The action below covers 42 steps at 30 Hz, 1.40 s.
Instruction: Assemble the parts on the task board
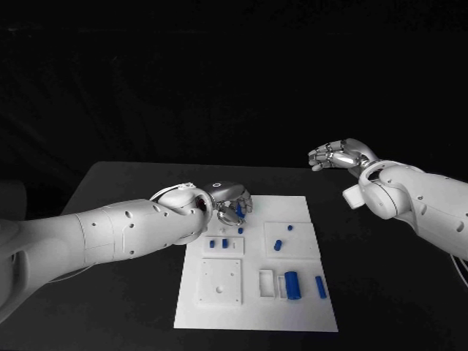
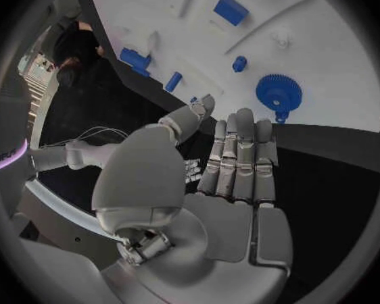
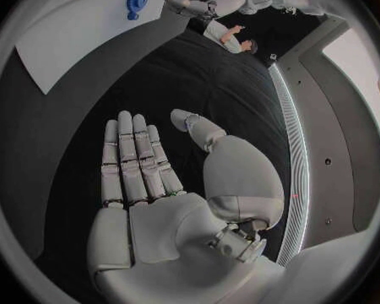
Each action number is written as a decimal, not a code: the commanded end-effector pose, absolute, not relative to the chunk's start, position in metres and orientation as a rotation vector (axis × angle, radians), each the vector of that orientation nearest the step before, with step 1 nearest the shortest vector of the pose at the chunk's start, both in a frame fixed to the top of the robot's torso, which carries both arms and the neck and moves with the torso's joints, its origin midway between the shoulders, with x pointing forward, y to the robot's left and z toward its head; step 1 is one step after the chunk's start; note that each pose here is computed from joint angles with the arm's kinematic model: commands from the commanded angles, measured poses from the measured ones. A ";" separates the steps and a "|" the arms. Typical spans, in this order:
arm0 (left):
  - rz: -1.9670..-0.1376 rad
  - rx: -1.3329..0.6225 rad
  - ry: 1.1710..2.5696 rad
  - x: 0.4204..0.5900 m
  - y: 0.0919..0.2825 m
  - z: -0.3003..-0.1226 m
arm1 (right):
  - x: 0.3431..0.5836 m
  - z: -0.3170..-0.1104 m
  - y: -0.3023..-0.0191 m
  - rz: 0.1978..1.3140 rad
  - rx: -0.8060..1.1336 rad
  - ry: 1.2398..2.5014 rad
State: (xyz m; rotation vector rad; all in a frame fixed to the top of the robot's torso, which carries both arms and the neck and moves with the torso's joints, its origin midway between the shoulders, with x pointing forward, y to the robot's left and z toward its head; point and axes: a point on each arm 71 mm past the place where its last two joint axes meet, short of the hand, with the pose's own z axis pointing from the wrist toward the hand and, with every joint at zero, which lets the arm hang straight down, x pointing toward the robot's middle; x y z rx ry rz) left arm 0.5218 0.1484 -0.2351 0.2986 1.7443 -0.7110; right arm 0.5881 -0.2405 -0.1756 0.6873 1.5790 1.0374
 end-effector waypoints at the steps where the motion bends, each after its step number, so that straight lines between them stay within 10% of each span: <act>1: -0.707 0.447 1.761 0.518 0.141 -0.240 | 0.587 -0.176 -0.237 1.050 0.669 1.586; 42: -0.600 0.540 1.803 0.523 0.146 -0.270 | 0.586 -0.176 -0.231 1.066 0.661 1.593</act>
